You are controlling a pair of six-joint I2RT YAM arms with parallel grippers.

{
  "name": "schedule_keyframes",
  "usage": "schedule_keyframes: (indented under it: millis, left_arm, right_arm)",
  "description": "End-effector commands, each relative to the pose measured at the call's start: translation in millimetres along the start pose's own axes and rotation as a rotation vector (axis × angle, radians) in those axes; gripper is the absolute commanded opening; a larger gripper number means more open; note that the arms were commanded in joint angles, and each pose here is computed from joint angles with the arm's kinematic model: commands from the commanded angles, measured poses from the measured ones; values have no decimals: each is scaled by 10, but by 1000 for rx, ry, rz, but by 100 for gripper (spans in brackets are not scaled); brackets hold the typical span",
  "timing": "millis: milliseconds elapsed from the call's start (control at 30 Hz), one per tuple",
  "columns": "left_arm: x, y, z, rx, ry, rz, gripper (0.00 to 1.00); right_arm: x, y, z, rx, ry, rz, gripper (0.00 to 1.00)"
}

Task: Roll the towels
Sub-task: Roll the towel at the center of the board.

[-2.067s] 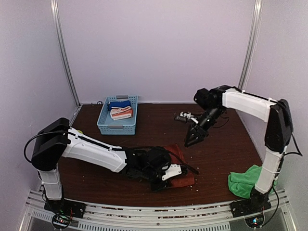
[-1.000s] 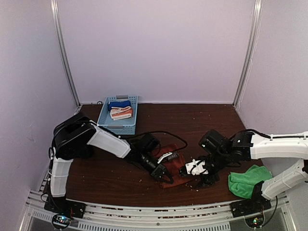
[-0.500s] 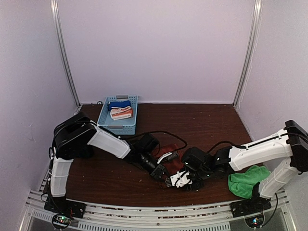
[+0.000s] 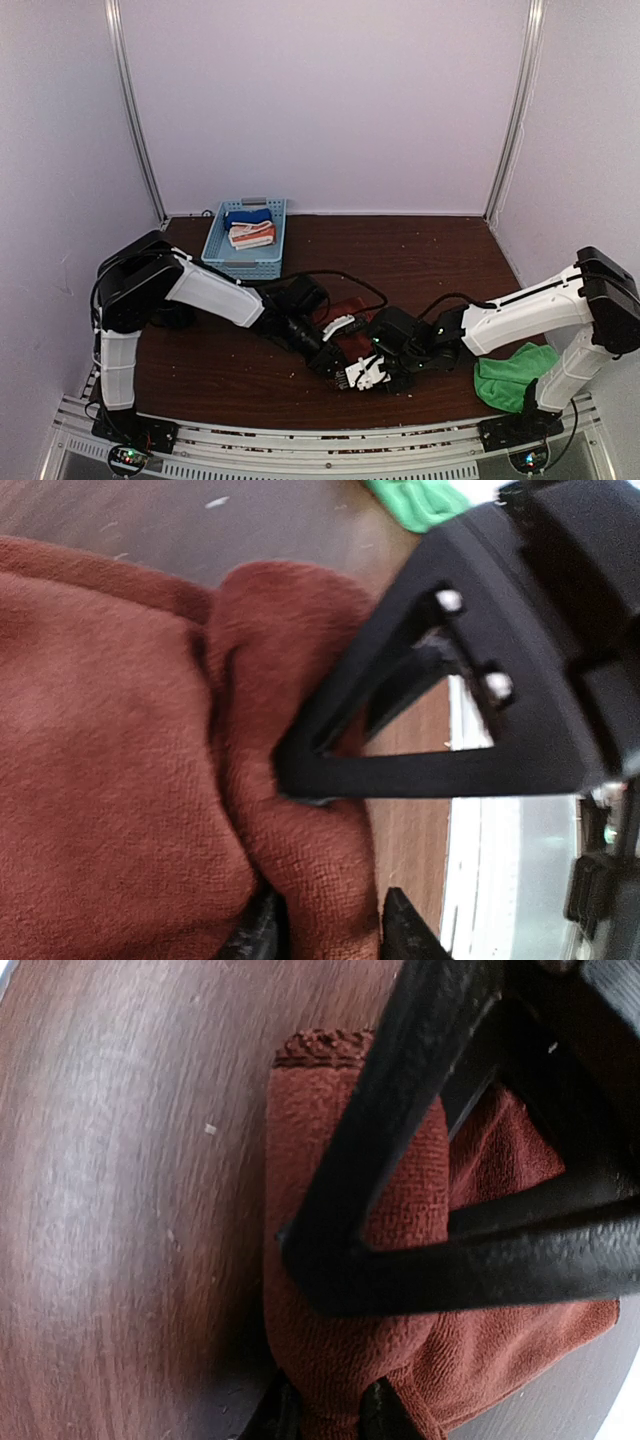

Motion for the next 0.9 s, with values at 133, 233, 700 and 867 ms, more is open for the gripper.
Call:
schedule_keyframes:
  millis: [133,233,700,867]
  left_arm:
    - [-756,229,-265,-11,52,516,50]
    - [-1116,163,-158,43,-16,681,52]
    - [-1796,-834,245,417,-192,1010,50]
    - [-1438,-1120,173,556,-142,904,57]
  right_arm:
    - [-117,337,7,73,60,291,15]
    - [-218,403,98,119,58,405,13]
    - [86,69,35,368,173,957,8]
    - [296,-36,-66,477,182,1070,7]
Point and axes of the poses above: each gripper's point midway between its finger pads, its own x axis out along the fingers, its own y axis along the line the jaws close on, z = x × y, the point moved 3 cm from there along -x, back along the fingers, and after that the axes turned 5 degrees about x, right-handed, at the moved point
